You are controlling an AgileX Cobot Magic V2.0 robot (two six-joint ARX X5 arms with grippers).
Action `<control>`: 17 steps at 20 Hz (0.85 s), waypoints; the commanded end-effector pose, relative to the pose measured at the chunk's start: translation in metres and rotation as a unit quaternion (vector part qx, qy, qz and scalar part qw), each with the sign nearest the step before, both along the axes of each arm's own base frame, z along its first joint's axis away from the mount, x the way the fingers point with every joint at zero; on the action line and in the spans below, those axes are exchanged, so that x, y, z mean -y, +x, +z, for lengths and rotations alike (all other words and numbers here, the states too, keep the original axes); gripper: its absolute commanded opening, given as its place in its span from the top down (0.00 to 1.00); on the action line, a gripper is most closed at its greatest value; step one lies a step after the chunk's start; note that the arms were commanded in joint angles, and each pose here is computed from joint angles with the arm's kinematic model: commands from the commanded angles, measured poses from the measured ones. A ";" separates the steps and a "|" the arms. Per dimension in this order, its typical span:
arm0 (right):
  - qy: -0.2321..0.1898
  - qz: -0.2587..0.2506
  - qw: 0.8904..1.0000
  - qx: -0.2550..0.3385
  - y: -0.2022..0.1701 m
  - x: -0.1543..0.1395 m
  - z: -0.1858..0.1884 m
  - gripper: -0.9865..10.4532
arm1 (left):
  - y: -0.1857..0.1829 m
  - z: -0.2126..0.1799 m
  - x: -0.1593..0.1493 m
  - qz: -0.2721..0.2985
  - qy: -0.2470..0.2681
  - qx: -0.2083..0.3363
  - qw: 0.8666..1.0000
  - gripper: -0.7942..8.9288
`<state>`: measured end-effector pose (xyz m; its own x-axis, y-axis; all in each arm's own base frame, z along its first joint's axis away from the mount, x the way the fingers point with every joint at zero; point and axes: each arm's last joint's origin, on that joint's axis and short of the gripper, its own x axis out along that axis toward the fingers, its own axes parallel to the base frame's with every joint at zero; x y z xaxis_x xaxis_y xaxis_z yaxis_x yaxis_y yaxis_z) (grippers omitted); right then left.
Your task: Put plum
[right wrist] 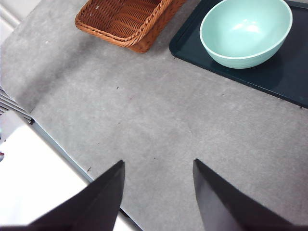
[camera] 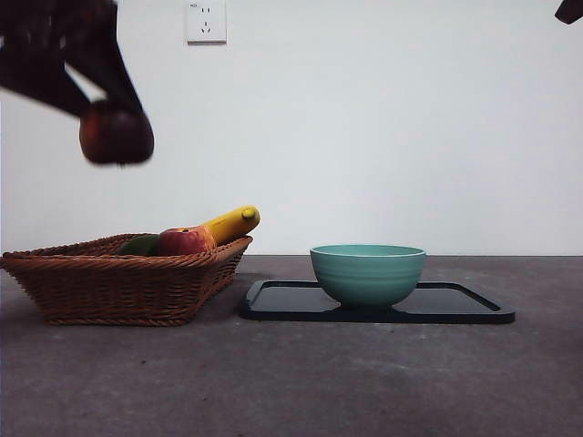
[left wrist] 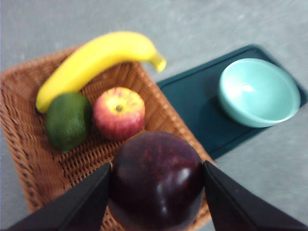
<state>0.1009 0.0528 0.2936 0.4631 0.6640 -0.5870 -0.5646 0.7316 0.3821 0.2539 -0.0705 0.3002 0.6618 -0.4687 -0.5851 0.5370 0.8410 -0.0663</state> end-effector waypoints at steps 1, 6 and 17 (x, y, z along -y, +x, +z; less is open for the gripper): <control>0.003 0.001 1.000 0.002 0.001 -0.001 0.001 0.72 | 0.009 -0.022 0.001 0.007 0.003 0.013 1.000 0.67; 0.004 0.001 1.000 0.003 0.001 -0.001 0.002 0.72 | 0.029 -0.072 0.005 0.006 0.043 -0.024 0.999 0.67; 0.005 -0.001 1.000 0.000 0.001 -0.001 0.002 0.72 | 0.053 -0.113 0.010 0.013 0.056 -0.055 0.997 0.61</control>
<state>0.1011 0.0529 0.2939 0.4650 0.6648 -0.5847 -0.5656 0.7312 0.3815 0.3038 -0.0788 0.1919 0.6068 -0.3852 -0.6953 0.5054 0.8621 -0.0364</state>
